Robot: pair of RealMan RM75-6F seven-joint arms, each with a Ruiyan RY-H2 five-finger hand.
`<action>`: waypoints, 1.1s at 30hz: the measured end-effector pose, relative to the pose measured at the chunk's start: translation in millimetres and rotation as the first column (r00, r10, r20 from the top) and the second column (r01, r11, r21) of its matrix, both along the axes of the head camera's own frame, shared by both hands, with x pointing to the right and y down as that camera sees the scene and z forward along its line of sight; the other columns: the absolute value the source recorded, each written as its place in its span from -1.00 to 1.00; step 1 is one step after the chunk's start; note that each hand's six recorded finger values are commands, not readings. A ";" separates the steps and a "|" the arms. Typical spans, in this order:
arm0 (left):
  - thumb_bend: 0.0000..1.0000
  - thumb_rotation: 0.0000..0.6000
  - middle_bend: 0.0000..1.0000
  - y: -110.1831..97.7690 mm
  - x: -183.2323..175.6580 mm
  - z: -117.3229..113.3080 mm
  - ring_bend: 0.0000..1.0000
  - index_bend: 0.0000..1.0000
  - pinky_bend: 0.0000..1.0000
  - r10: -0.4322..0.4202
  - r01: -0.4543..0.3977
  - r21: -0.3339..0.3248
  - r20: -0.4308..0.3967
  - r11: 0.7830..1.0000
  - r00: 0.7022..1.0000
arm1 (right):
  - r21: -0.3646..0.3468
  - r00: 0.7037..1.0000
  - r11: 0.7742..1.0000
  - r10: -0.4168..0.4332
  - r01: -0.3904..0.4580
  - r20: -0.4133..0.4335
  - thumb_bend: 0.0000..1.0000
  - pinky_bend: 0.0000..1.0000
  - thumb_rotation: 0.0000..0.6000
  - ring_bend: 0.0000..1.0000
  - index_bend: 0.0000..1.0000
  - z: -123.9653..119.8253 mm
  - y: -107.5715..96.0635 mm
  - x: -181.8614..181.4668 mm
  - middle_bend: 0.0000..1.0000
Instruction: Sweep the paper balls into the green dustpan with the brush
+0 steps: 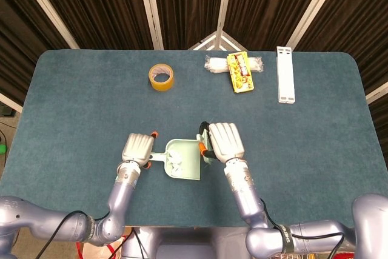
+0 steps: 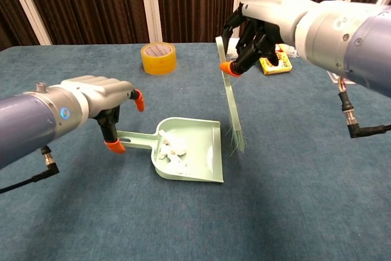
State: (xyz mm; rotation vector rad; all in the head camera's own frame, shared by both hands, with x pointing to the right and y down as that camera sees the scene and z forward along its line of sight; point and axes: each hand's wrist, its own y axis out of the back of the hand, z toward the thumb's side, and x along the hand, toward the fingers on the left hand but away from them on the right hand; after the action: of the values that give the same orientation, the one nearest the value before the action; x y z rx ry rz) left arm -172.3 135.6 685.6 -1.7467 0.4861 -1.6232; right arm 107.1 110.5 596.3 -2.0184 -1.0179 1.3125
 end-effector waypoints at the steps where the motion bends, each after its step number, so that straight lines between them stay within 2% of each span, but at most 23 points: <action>1: -1.00 1.00 0.95 -2.2 -2.3 -3.3 0.95 -0.57 0.93 -0.007 0.007 0.006 -0.010 1.000 1.000 | 0.003 1.000 1.000 0.000 0.000 -0.005 0.03 0.49 1.00 0.76 0.56 0.3 -0.6 1.9 0.62; 8: -1.00 1.00 0.90 -17.7 -19.3 -33.0 0.91 -0.57 0.93 -0.048 0.054 0.062 -0.097 0.997 0.994 | 0.063 0.998 0.998 -0.006 0.010 -0.067 0.04 0.49 1.00 0.76 0.56 -0.8 -11.0 23.5 0.62; 13: -1.00 1.00 0.76 -30.9 -46.1 -62.0 0.77 -0.57 0.80 -0.079 0.100 0.130 -0.157 0.986 0.984 | 0.123 0.989 0.992 -0.005 0.024 -0.148 0.04 0.49 1.00 0.76 0.56 -1.4 -22.0 52.8 0.62; 15: -1.00 1.00 0.54 -34.4 -59.3 -72.2 0.56 -0.58 0.67 -0.092 0.119 0.153 -0.173 0.981 0.981 | 0.147 0.981 0.989 -0.002 0.032 -0.194 0.04 0.49 1.00 0.76 0.56 -0.4 -26.9 69.4 0.63; 18: -1.00 1.00 0.07 -37.3 -83.6 -87.5 0.14 -0.64 0.43 -0.116 0.153 0.184 -0.197 0.971 0.974 | 0.167 0.967 0.985 0.008 0.036 -0.255 0.04 0.49 1.00 0.76 0.56 3.0 -31.4 94.4 0.62; 20: -1.00 1.00 -0.23 -36.5 -101.4 -96.1 -0.12 -0.71 0.15 -0.134 0.176 0.197 -0.209 0.964 0.969 | 0.178 0.957 0.983 0.009 0.045 -0.291 0.04 0.49 1.00 0.76 0.56 5.2 -32.7 105.1 0.62; 21: -1.00 1.00 -0.40 -35.4 -109.1 -99.2 -0.29 -0.75 -0.05 -0.143 0.186 0.200 -0.214 0.962 0.966 | 0.186 0.948 0.981 0.008 0.054 -0.318 0.04 0.49 1.00 0.76 0.56 6.9 -33.4 112.0 0.62; 25: -1.00 1.00 -0.83 -25.1 -140.5 -110.2 -0.75 -0.87 -0.57 -0.179 0.228 0.203 -0.234 0.952 0.956 | 0.206 0.909 0.975 0.011 0.083 -0.416 0.03 0.49 1.00 0.76 0.56 14.5 -33.1 136.9 0.62; 27: -1.00 1.00 -0.91 -19.2 -152.5 -113.5 -0.82 -0.90 -0.71 -0.194 0.244 0.202 -0.240 0.949 0.951 | 0.217 0.880 0.971 0.014 0.102 -0.475 0.04 0.49 1.00 0.76 0.56 18.3 -32.7 149.8 0.62; 30: -1.00 1.00 -0.96 -7.7 -169.8 -116.9 -0.86 -0.91 -0.76 -0.213 0.265 0.198 -0.251 0.944 0.944 | 0.237 0.825 0.963 0.028 0.129 -0.564 0.04 0.49 1.00 0.76 0.56 23.5 -30.6 167.6 0.62; 32: -1.00 1.00 -0.99 0.7 -181.7 -117.9 -0.92 -0.93 -0.80 -0.228 0.280 0.193 -0.255 0.940 0.940 | 0.241 0.804 0.961 0.038 0.133 -0.593 0.04 0.49 1.00 0.71 0.51 28.1 -25.7 173.8 0.61; 33: -1.00 1.00 -1.00 4.2 -186.7 -117.8 -0.93 -0.94 -0.82 -0.235 0.288 0.190 -0.256 0.939 0.938 | 0.236 0.800 0.963 0.037 0.132 -0.598 0.04 0.47 1.00 0.62 0.42 32.0 -20.8 174.5 0.54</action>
State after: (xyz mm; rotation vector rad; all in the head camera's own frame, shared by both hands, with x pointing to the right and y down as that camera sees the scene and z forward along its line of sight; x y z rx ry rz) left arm -359.1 139.8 567.8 -1.7599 1.0144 -1.4772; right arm 281.6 89.8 628.3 -1.2763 -0.7751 1.5476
